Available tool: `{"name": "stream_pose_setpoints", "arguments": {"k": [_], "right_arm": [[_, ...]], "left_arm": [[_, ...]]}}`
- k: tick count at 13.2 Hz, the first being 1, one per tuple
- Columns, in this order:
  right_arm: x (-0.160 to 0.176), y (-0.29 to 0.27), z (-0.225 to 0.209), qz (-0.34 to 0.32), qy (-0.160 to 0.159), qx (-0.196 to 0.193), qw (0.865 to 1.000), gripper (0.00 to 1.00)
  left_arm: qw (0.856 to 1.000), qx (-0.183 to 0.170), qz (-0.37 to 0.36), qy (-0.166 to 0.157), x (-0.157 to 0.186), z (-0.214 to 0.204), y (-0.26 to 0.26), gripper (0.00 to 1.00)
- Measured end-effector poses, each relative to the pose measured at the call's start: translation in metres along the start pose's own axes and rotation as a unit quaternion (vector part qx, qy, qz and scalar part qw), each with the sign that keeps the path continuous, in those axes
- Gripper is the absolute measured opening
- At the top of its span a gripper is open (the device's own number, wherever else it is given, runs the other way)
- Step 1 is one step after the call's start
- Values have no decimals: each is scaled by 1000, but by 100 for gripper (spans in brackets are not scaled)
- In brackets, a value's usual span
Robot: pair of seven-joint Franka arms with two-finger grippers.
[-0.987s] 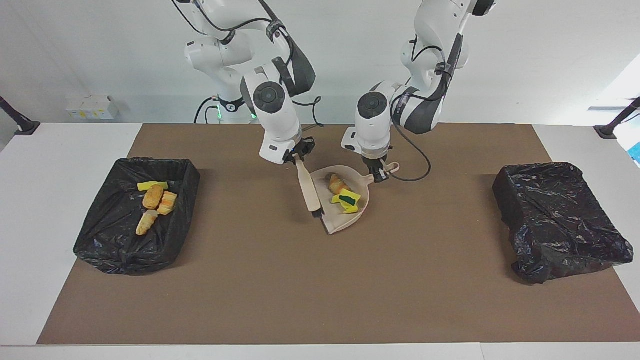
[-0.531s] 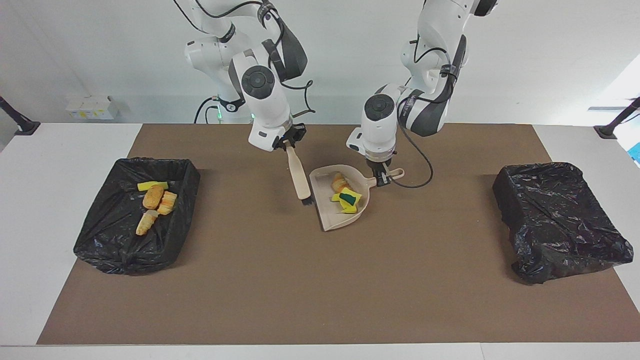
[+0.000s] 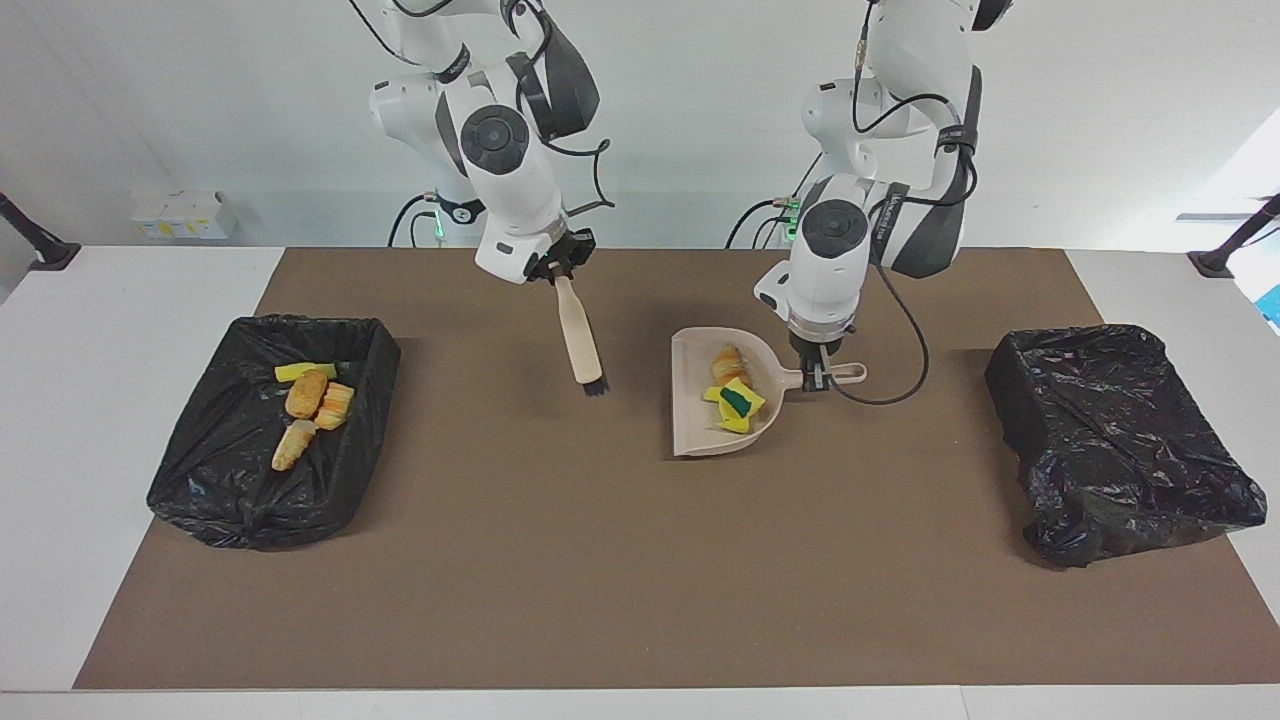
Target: Sweep and dump trash in bin
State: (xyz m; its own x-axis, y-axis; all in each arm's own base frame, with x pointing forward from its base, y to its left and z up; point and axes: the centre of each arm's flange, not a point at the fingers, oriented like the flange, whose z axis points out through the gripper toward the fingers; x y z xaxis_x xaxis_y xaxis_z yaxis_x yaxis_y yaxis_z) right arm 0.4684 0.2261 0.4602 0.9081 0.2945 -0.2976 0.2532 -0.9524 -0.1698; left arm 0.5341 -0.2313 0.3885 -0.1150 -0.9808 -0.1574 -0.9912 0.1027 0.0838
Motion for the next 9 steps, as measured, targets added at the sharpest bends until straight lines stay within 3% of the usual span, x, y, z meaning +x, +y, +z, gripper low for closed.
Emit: {"name": "stream_pose_setpoints", "arguments": {"k": [4, 9], "right_arm": [[-3, 1, 6, 1, -6, -1, 1000, 25], [-25, -22, 28, 12, -6, -16, 1000, 25]], "left_arm": [[999, -4, 42, -11, -69, -29, -22, 31], [997, 13, 73, -32, -198, -58, -32, 31]]}}
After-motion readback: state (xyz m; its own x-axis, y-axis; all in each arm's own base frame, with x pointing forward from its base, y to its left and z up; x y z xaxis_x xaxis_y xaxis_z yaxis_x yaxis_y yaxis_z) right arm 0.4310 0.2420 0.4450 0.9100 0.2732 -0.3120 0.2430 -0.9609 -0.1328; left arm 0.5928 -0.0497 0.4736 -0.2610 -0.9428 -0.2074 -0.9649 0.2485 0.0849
